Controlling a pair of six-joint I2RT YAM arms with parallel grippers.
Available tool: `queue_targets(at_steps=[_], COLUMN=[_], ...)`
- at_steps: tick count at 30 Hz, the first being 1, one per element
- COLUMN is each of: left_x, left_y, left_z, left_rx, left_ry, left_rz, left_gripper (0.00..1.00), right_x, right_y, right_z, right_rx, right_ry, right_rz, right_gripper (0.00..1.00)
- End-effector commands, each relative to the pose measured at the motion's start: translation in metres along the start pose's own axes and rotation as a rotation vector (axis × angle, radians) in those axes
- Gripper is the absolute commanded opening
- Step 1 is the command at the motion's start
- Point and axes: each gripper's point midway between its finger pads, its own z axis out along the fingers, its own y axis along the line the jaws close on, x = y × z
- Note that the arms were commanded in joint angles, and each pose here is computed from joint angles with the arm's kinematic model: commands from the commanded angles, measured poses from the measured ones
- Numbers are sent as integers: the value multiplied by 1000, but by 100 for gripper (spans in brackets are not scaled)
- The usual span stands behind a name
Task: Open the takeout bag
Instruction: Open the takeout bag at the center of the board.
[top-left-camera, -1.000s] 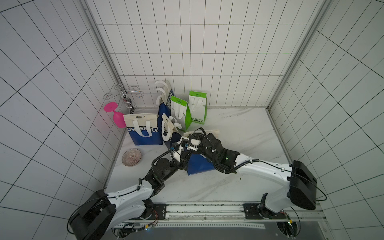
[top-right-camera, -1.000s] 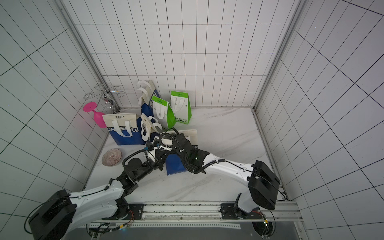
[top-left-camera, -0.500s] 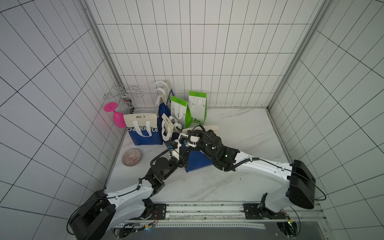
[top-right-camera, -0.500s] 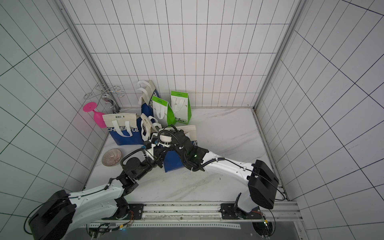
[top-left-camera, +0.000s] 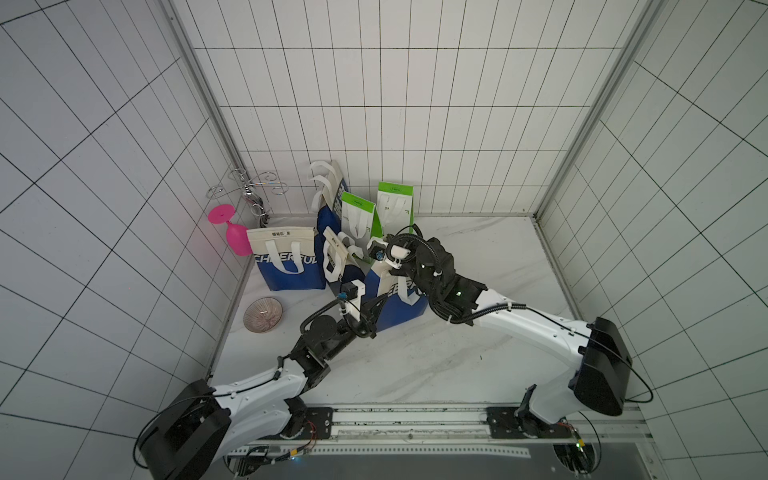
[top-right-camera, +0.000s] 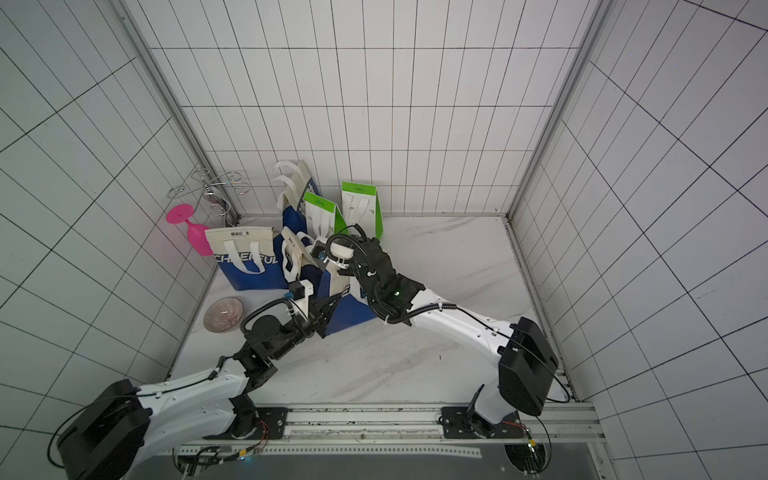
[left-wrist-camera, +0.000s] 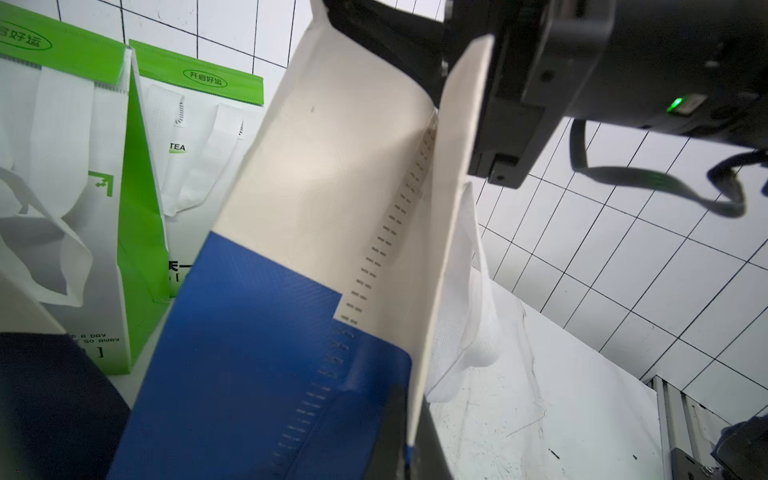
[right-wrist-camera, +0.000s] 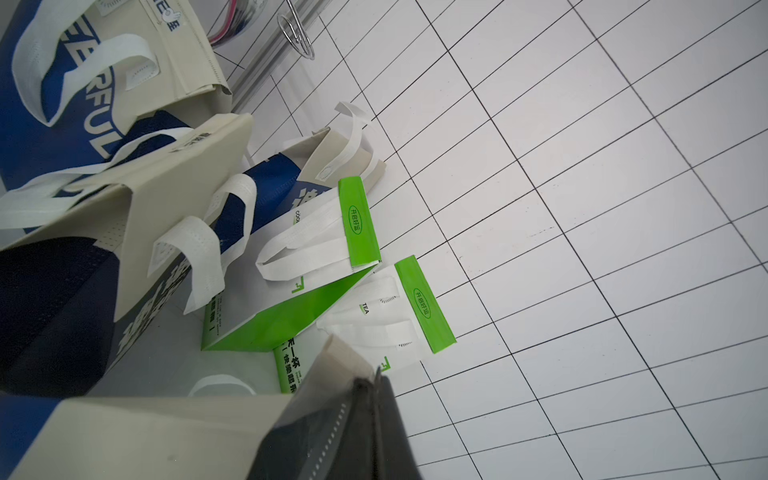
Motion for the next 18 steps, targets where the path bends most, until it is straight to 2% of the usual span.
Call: queue_targets(at_steps=[1,8,18], left_x=[40,42,44], left_y=[-8,-7,-7], left_z=[-5,-4,-3], left_rx=[56,52,56], left_ry=[145,151,159], left_rz=[-13,-12,-19], left_gripper=[0,0,0], right_x=[-61,-47,-23], right_y=[-101,-69,-46], right_z=[-31,-54,-64], right_rx=[142,-105,-176], right_ry=[-182,-146,-96], right_rz=[131,196,263], right_gripper=[0,0,0])
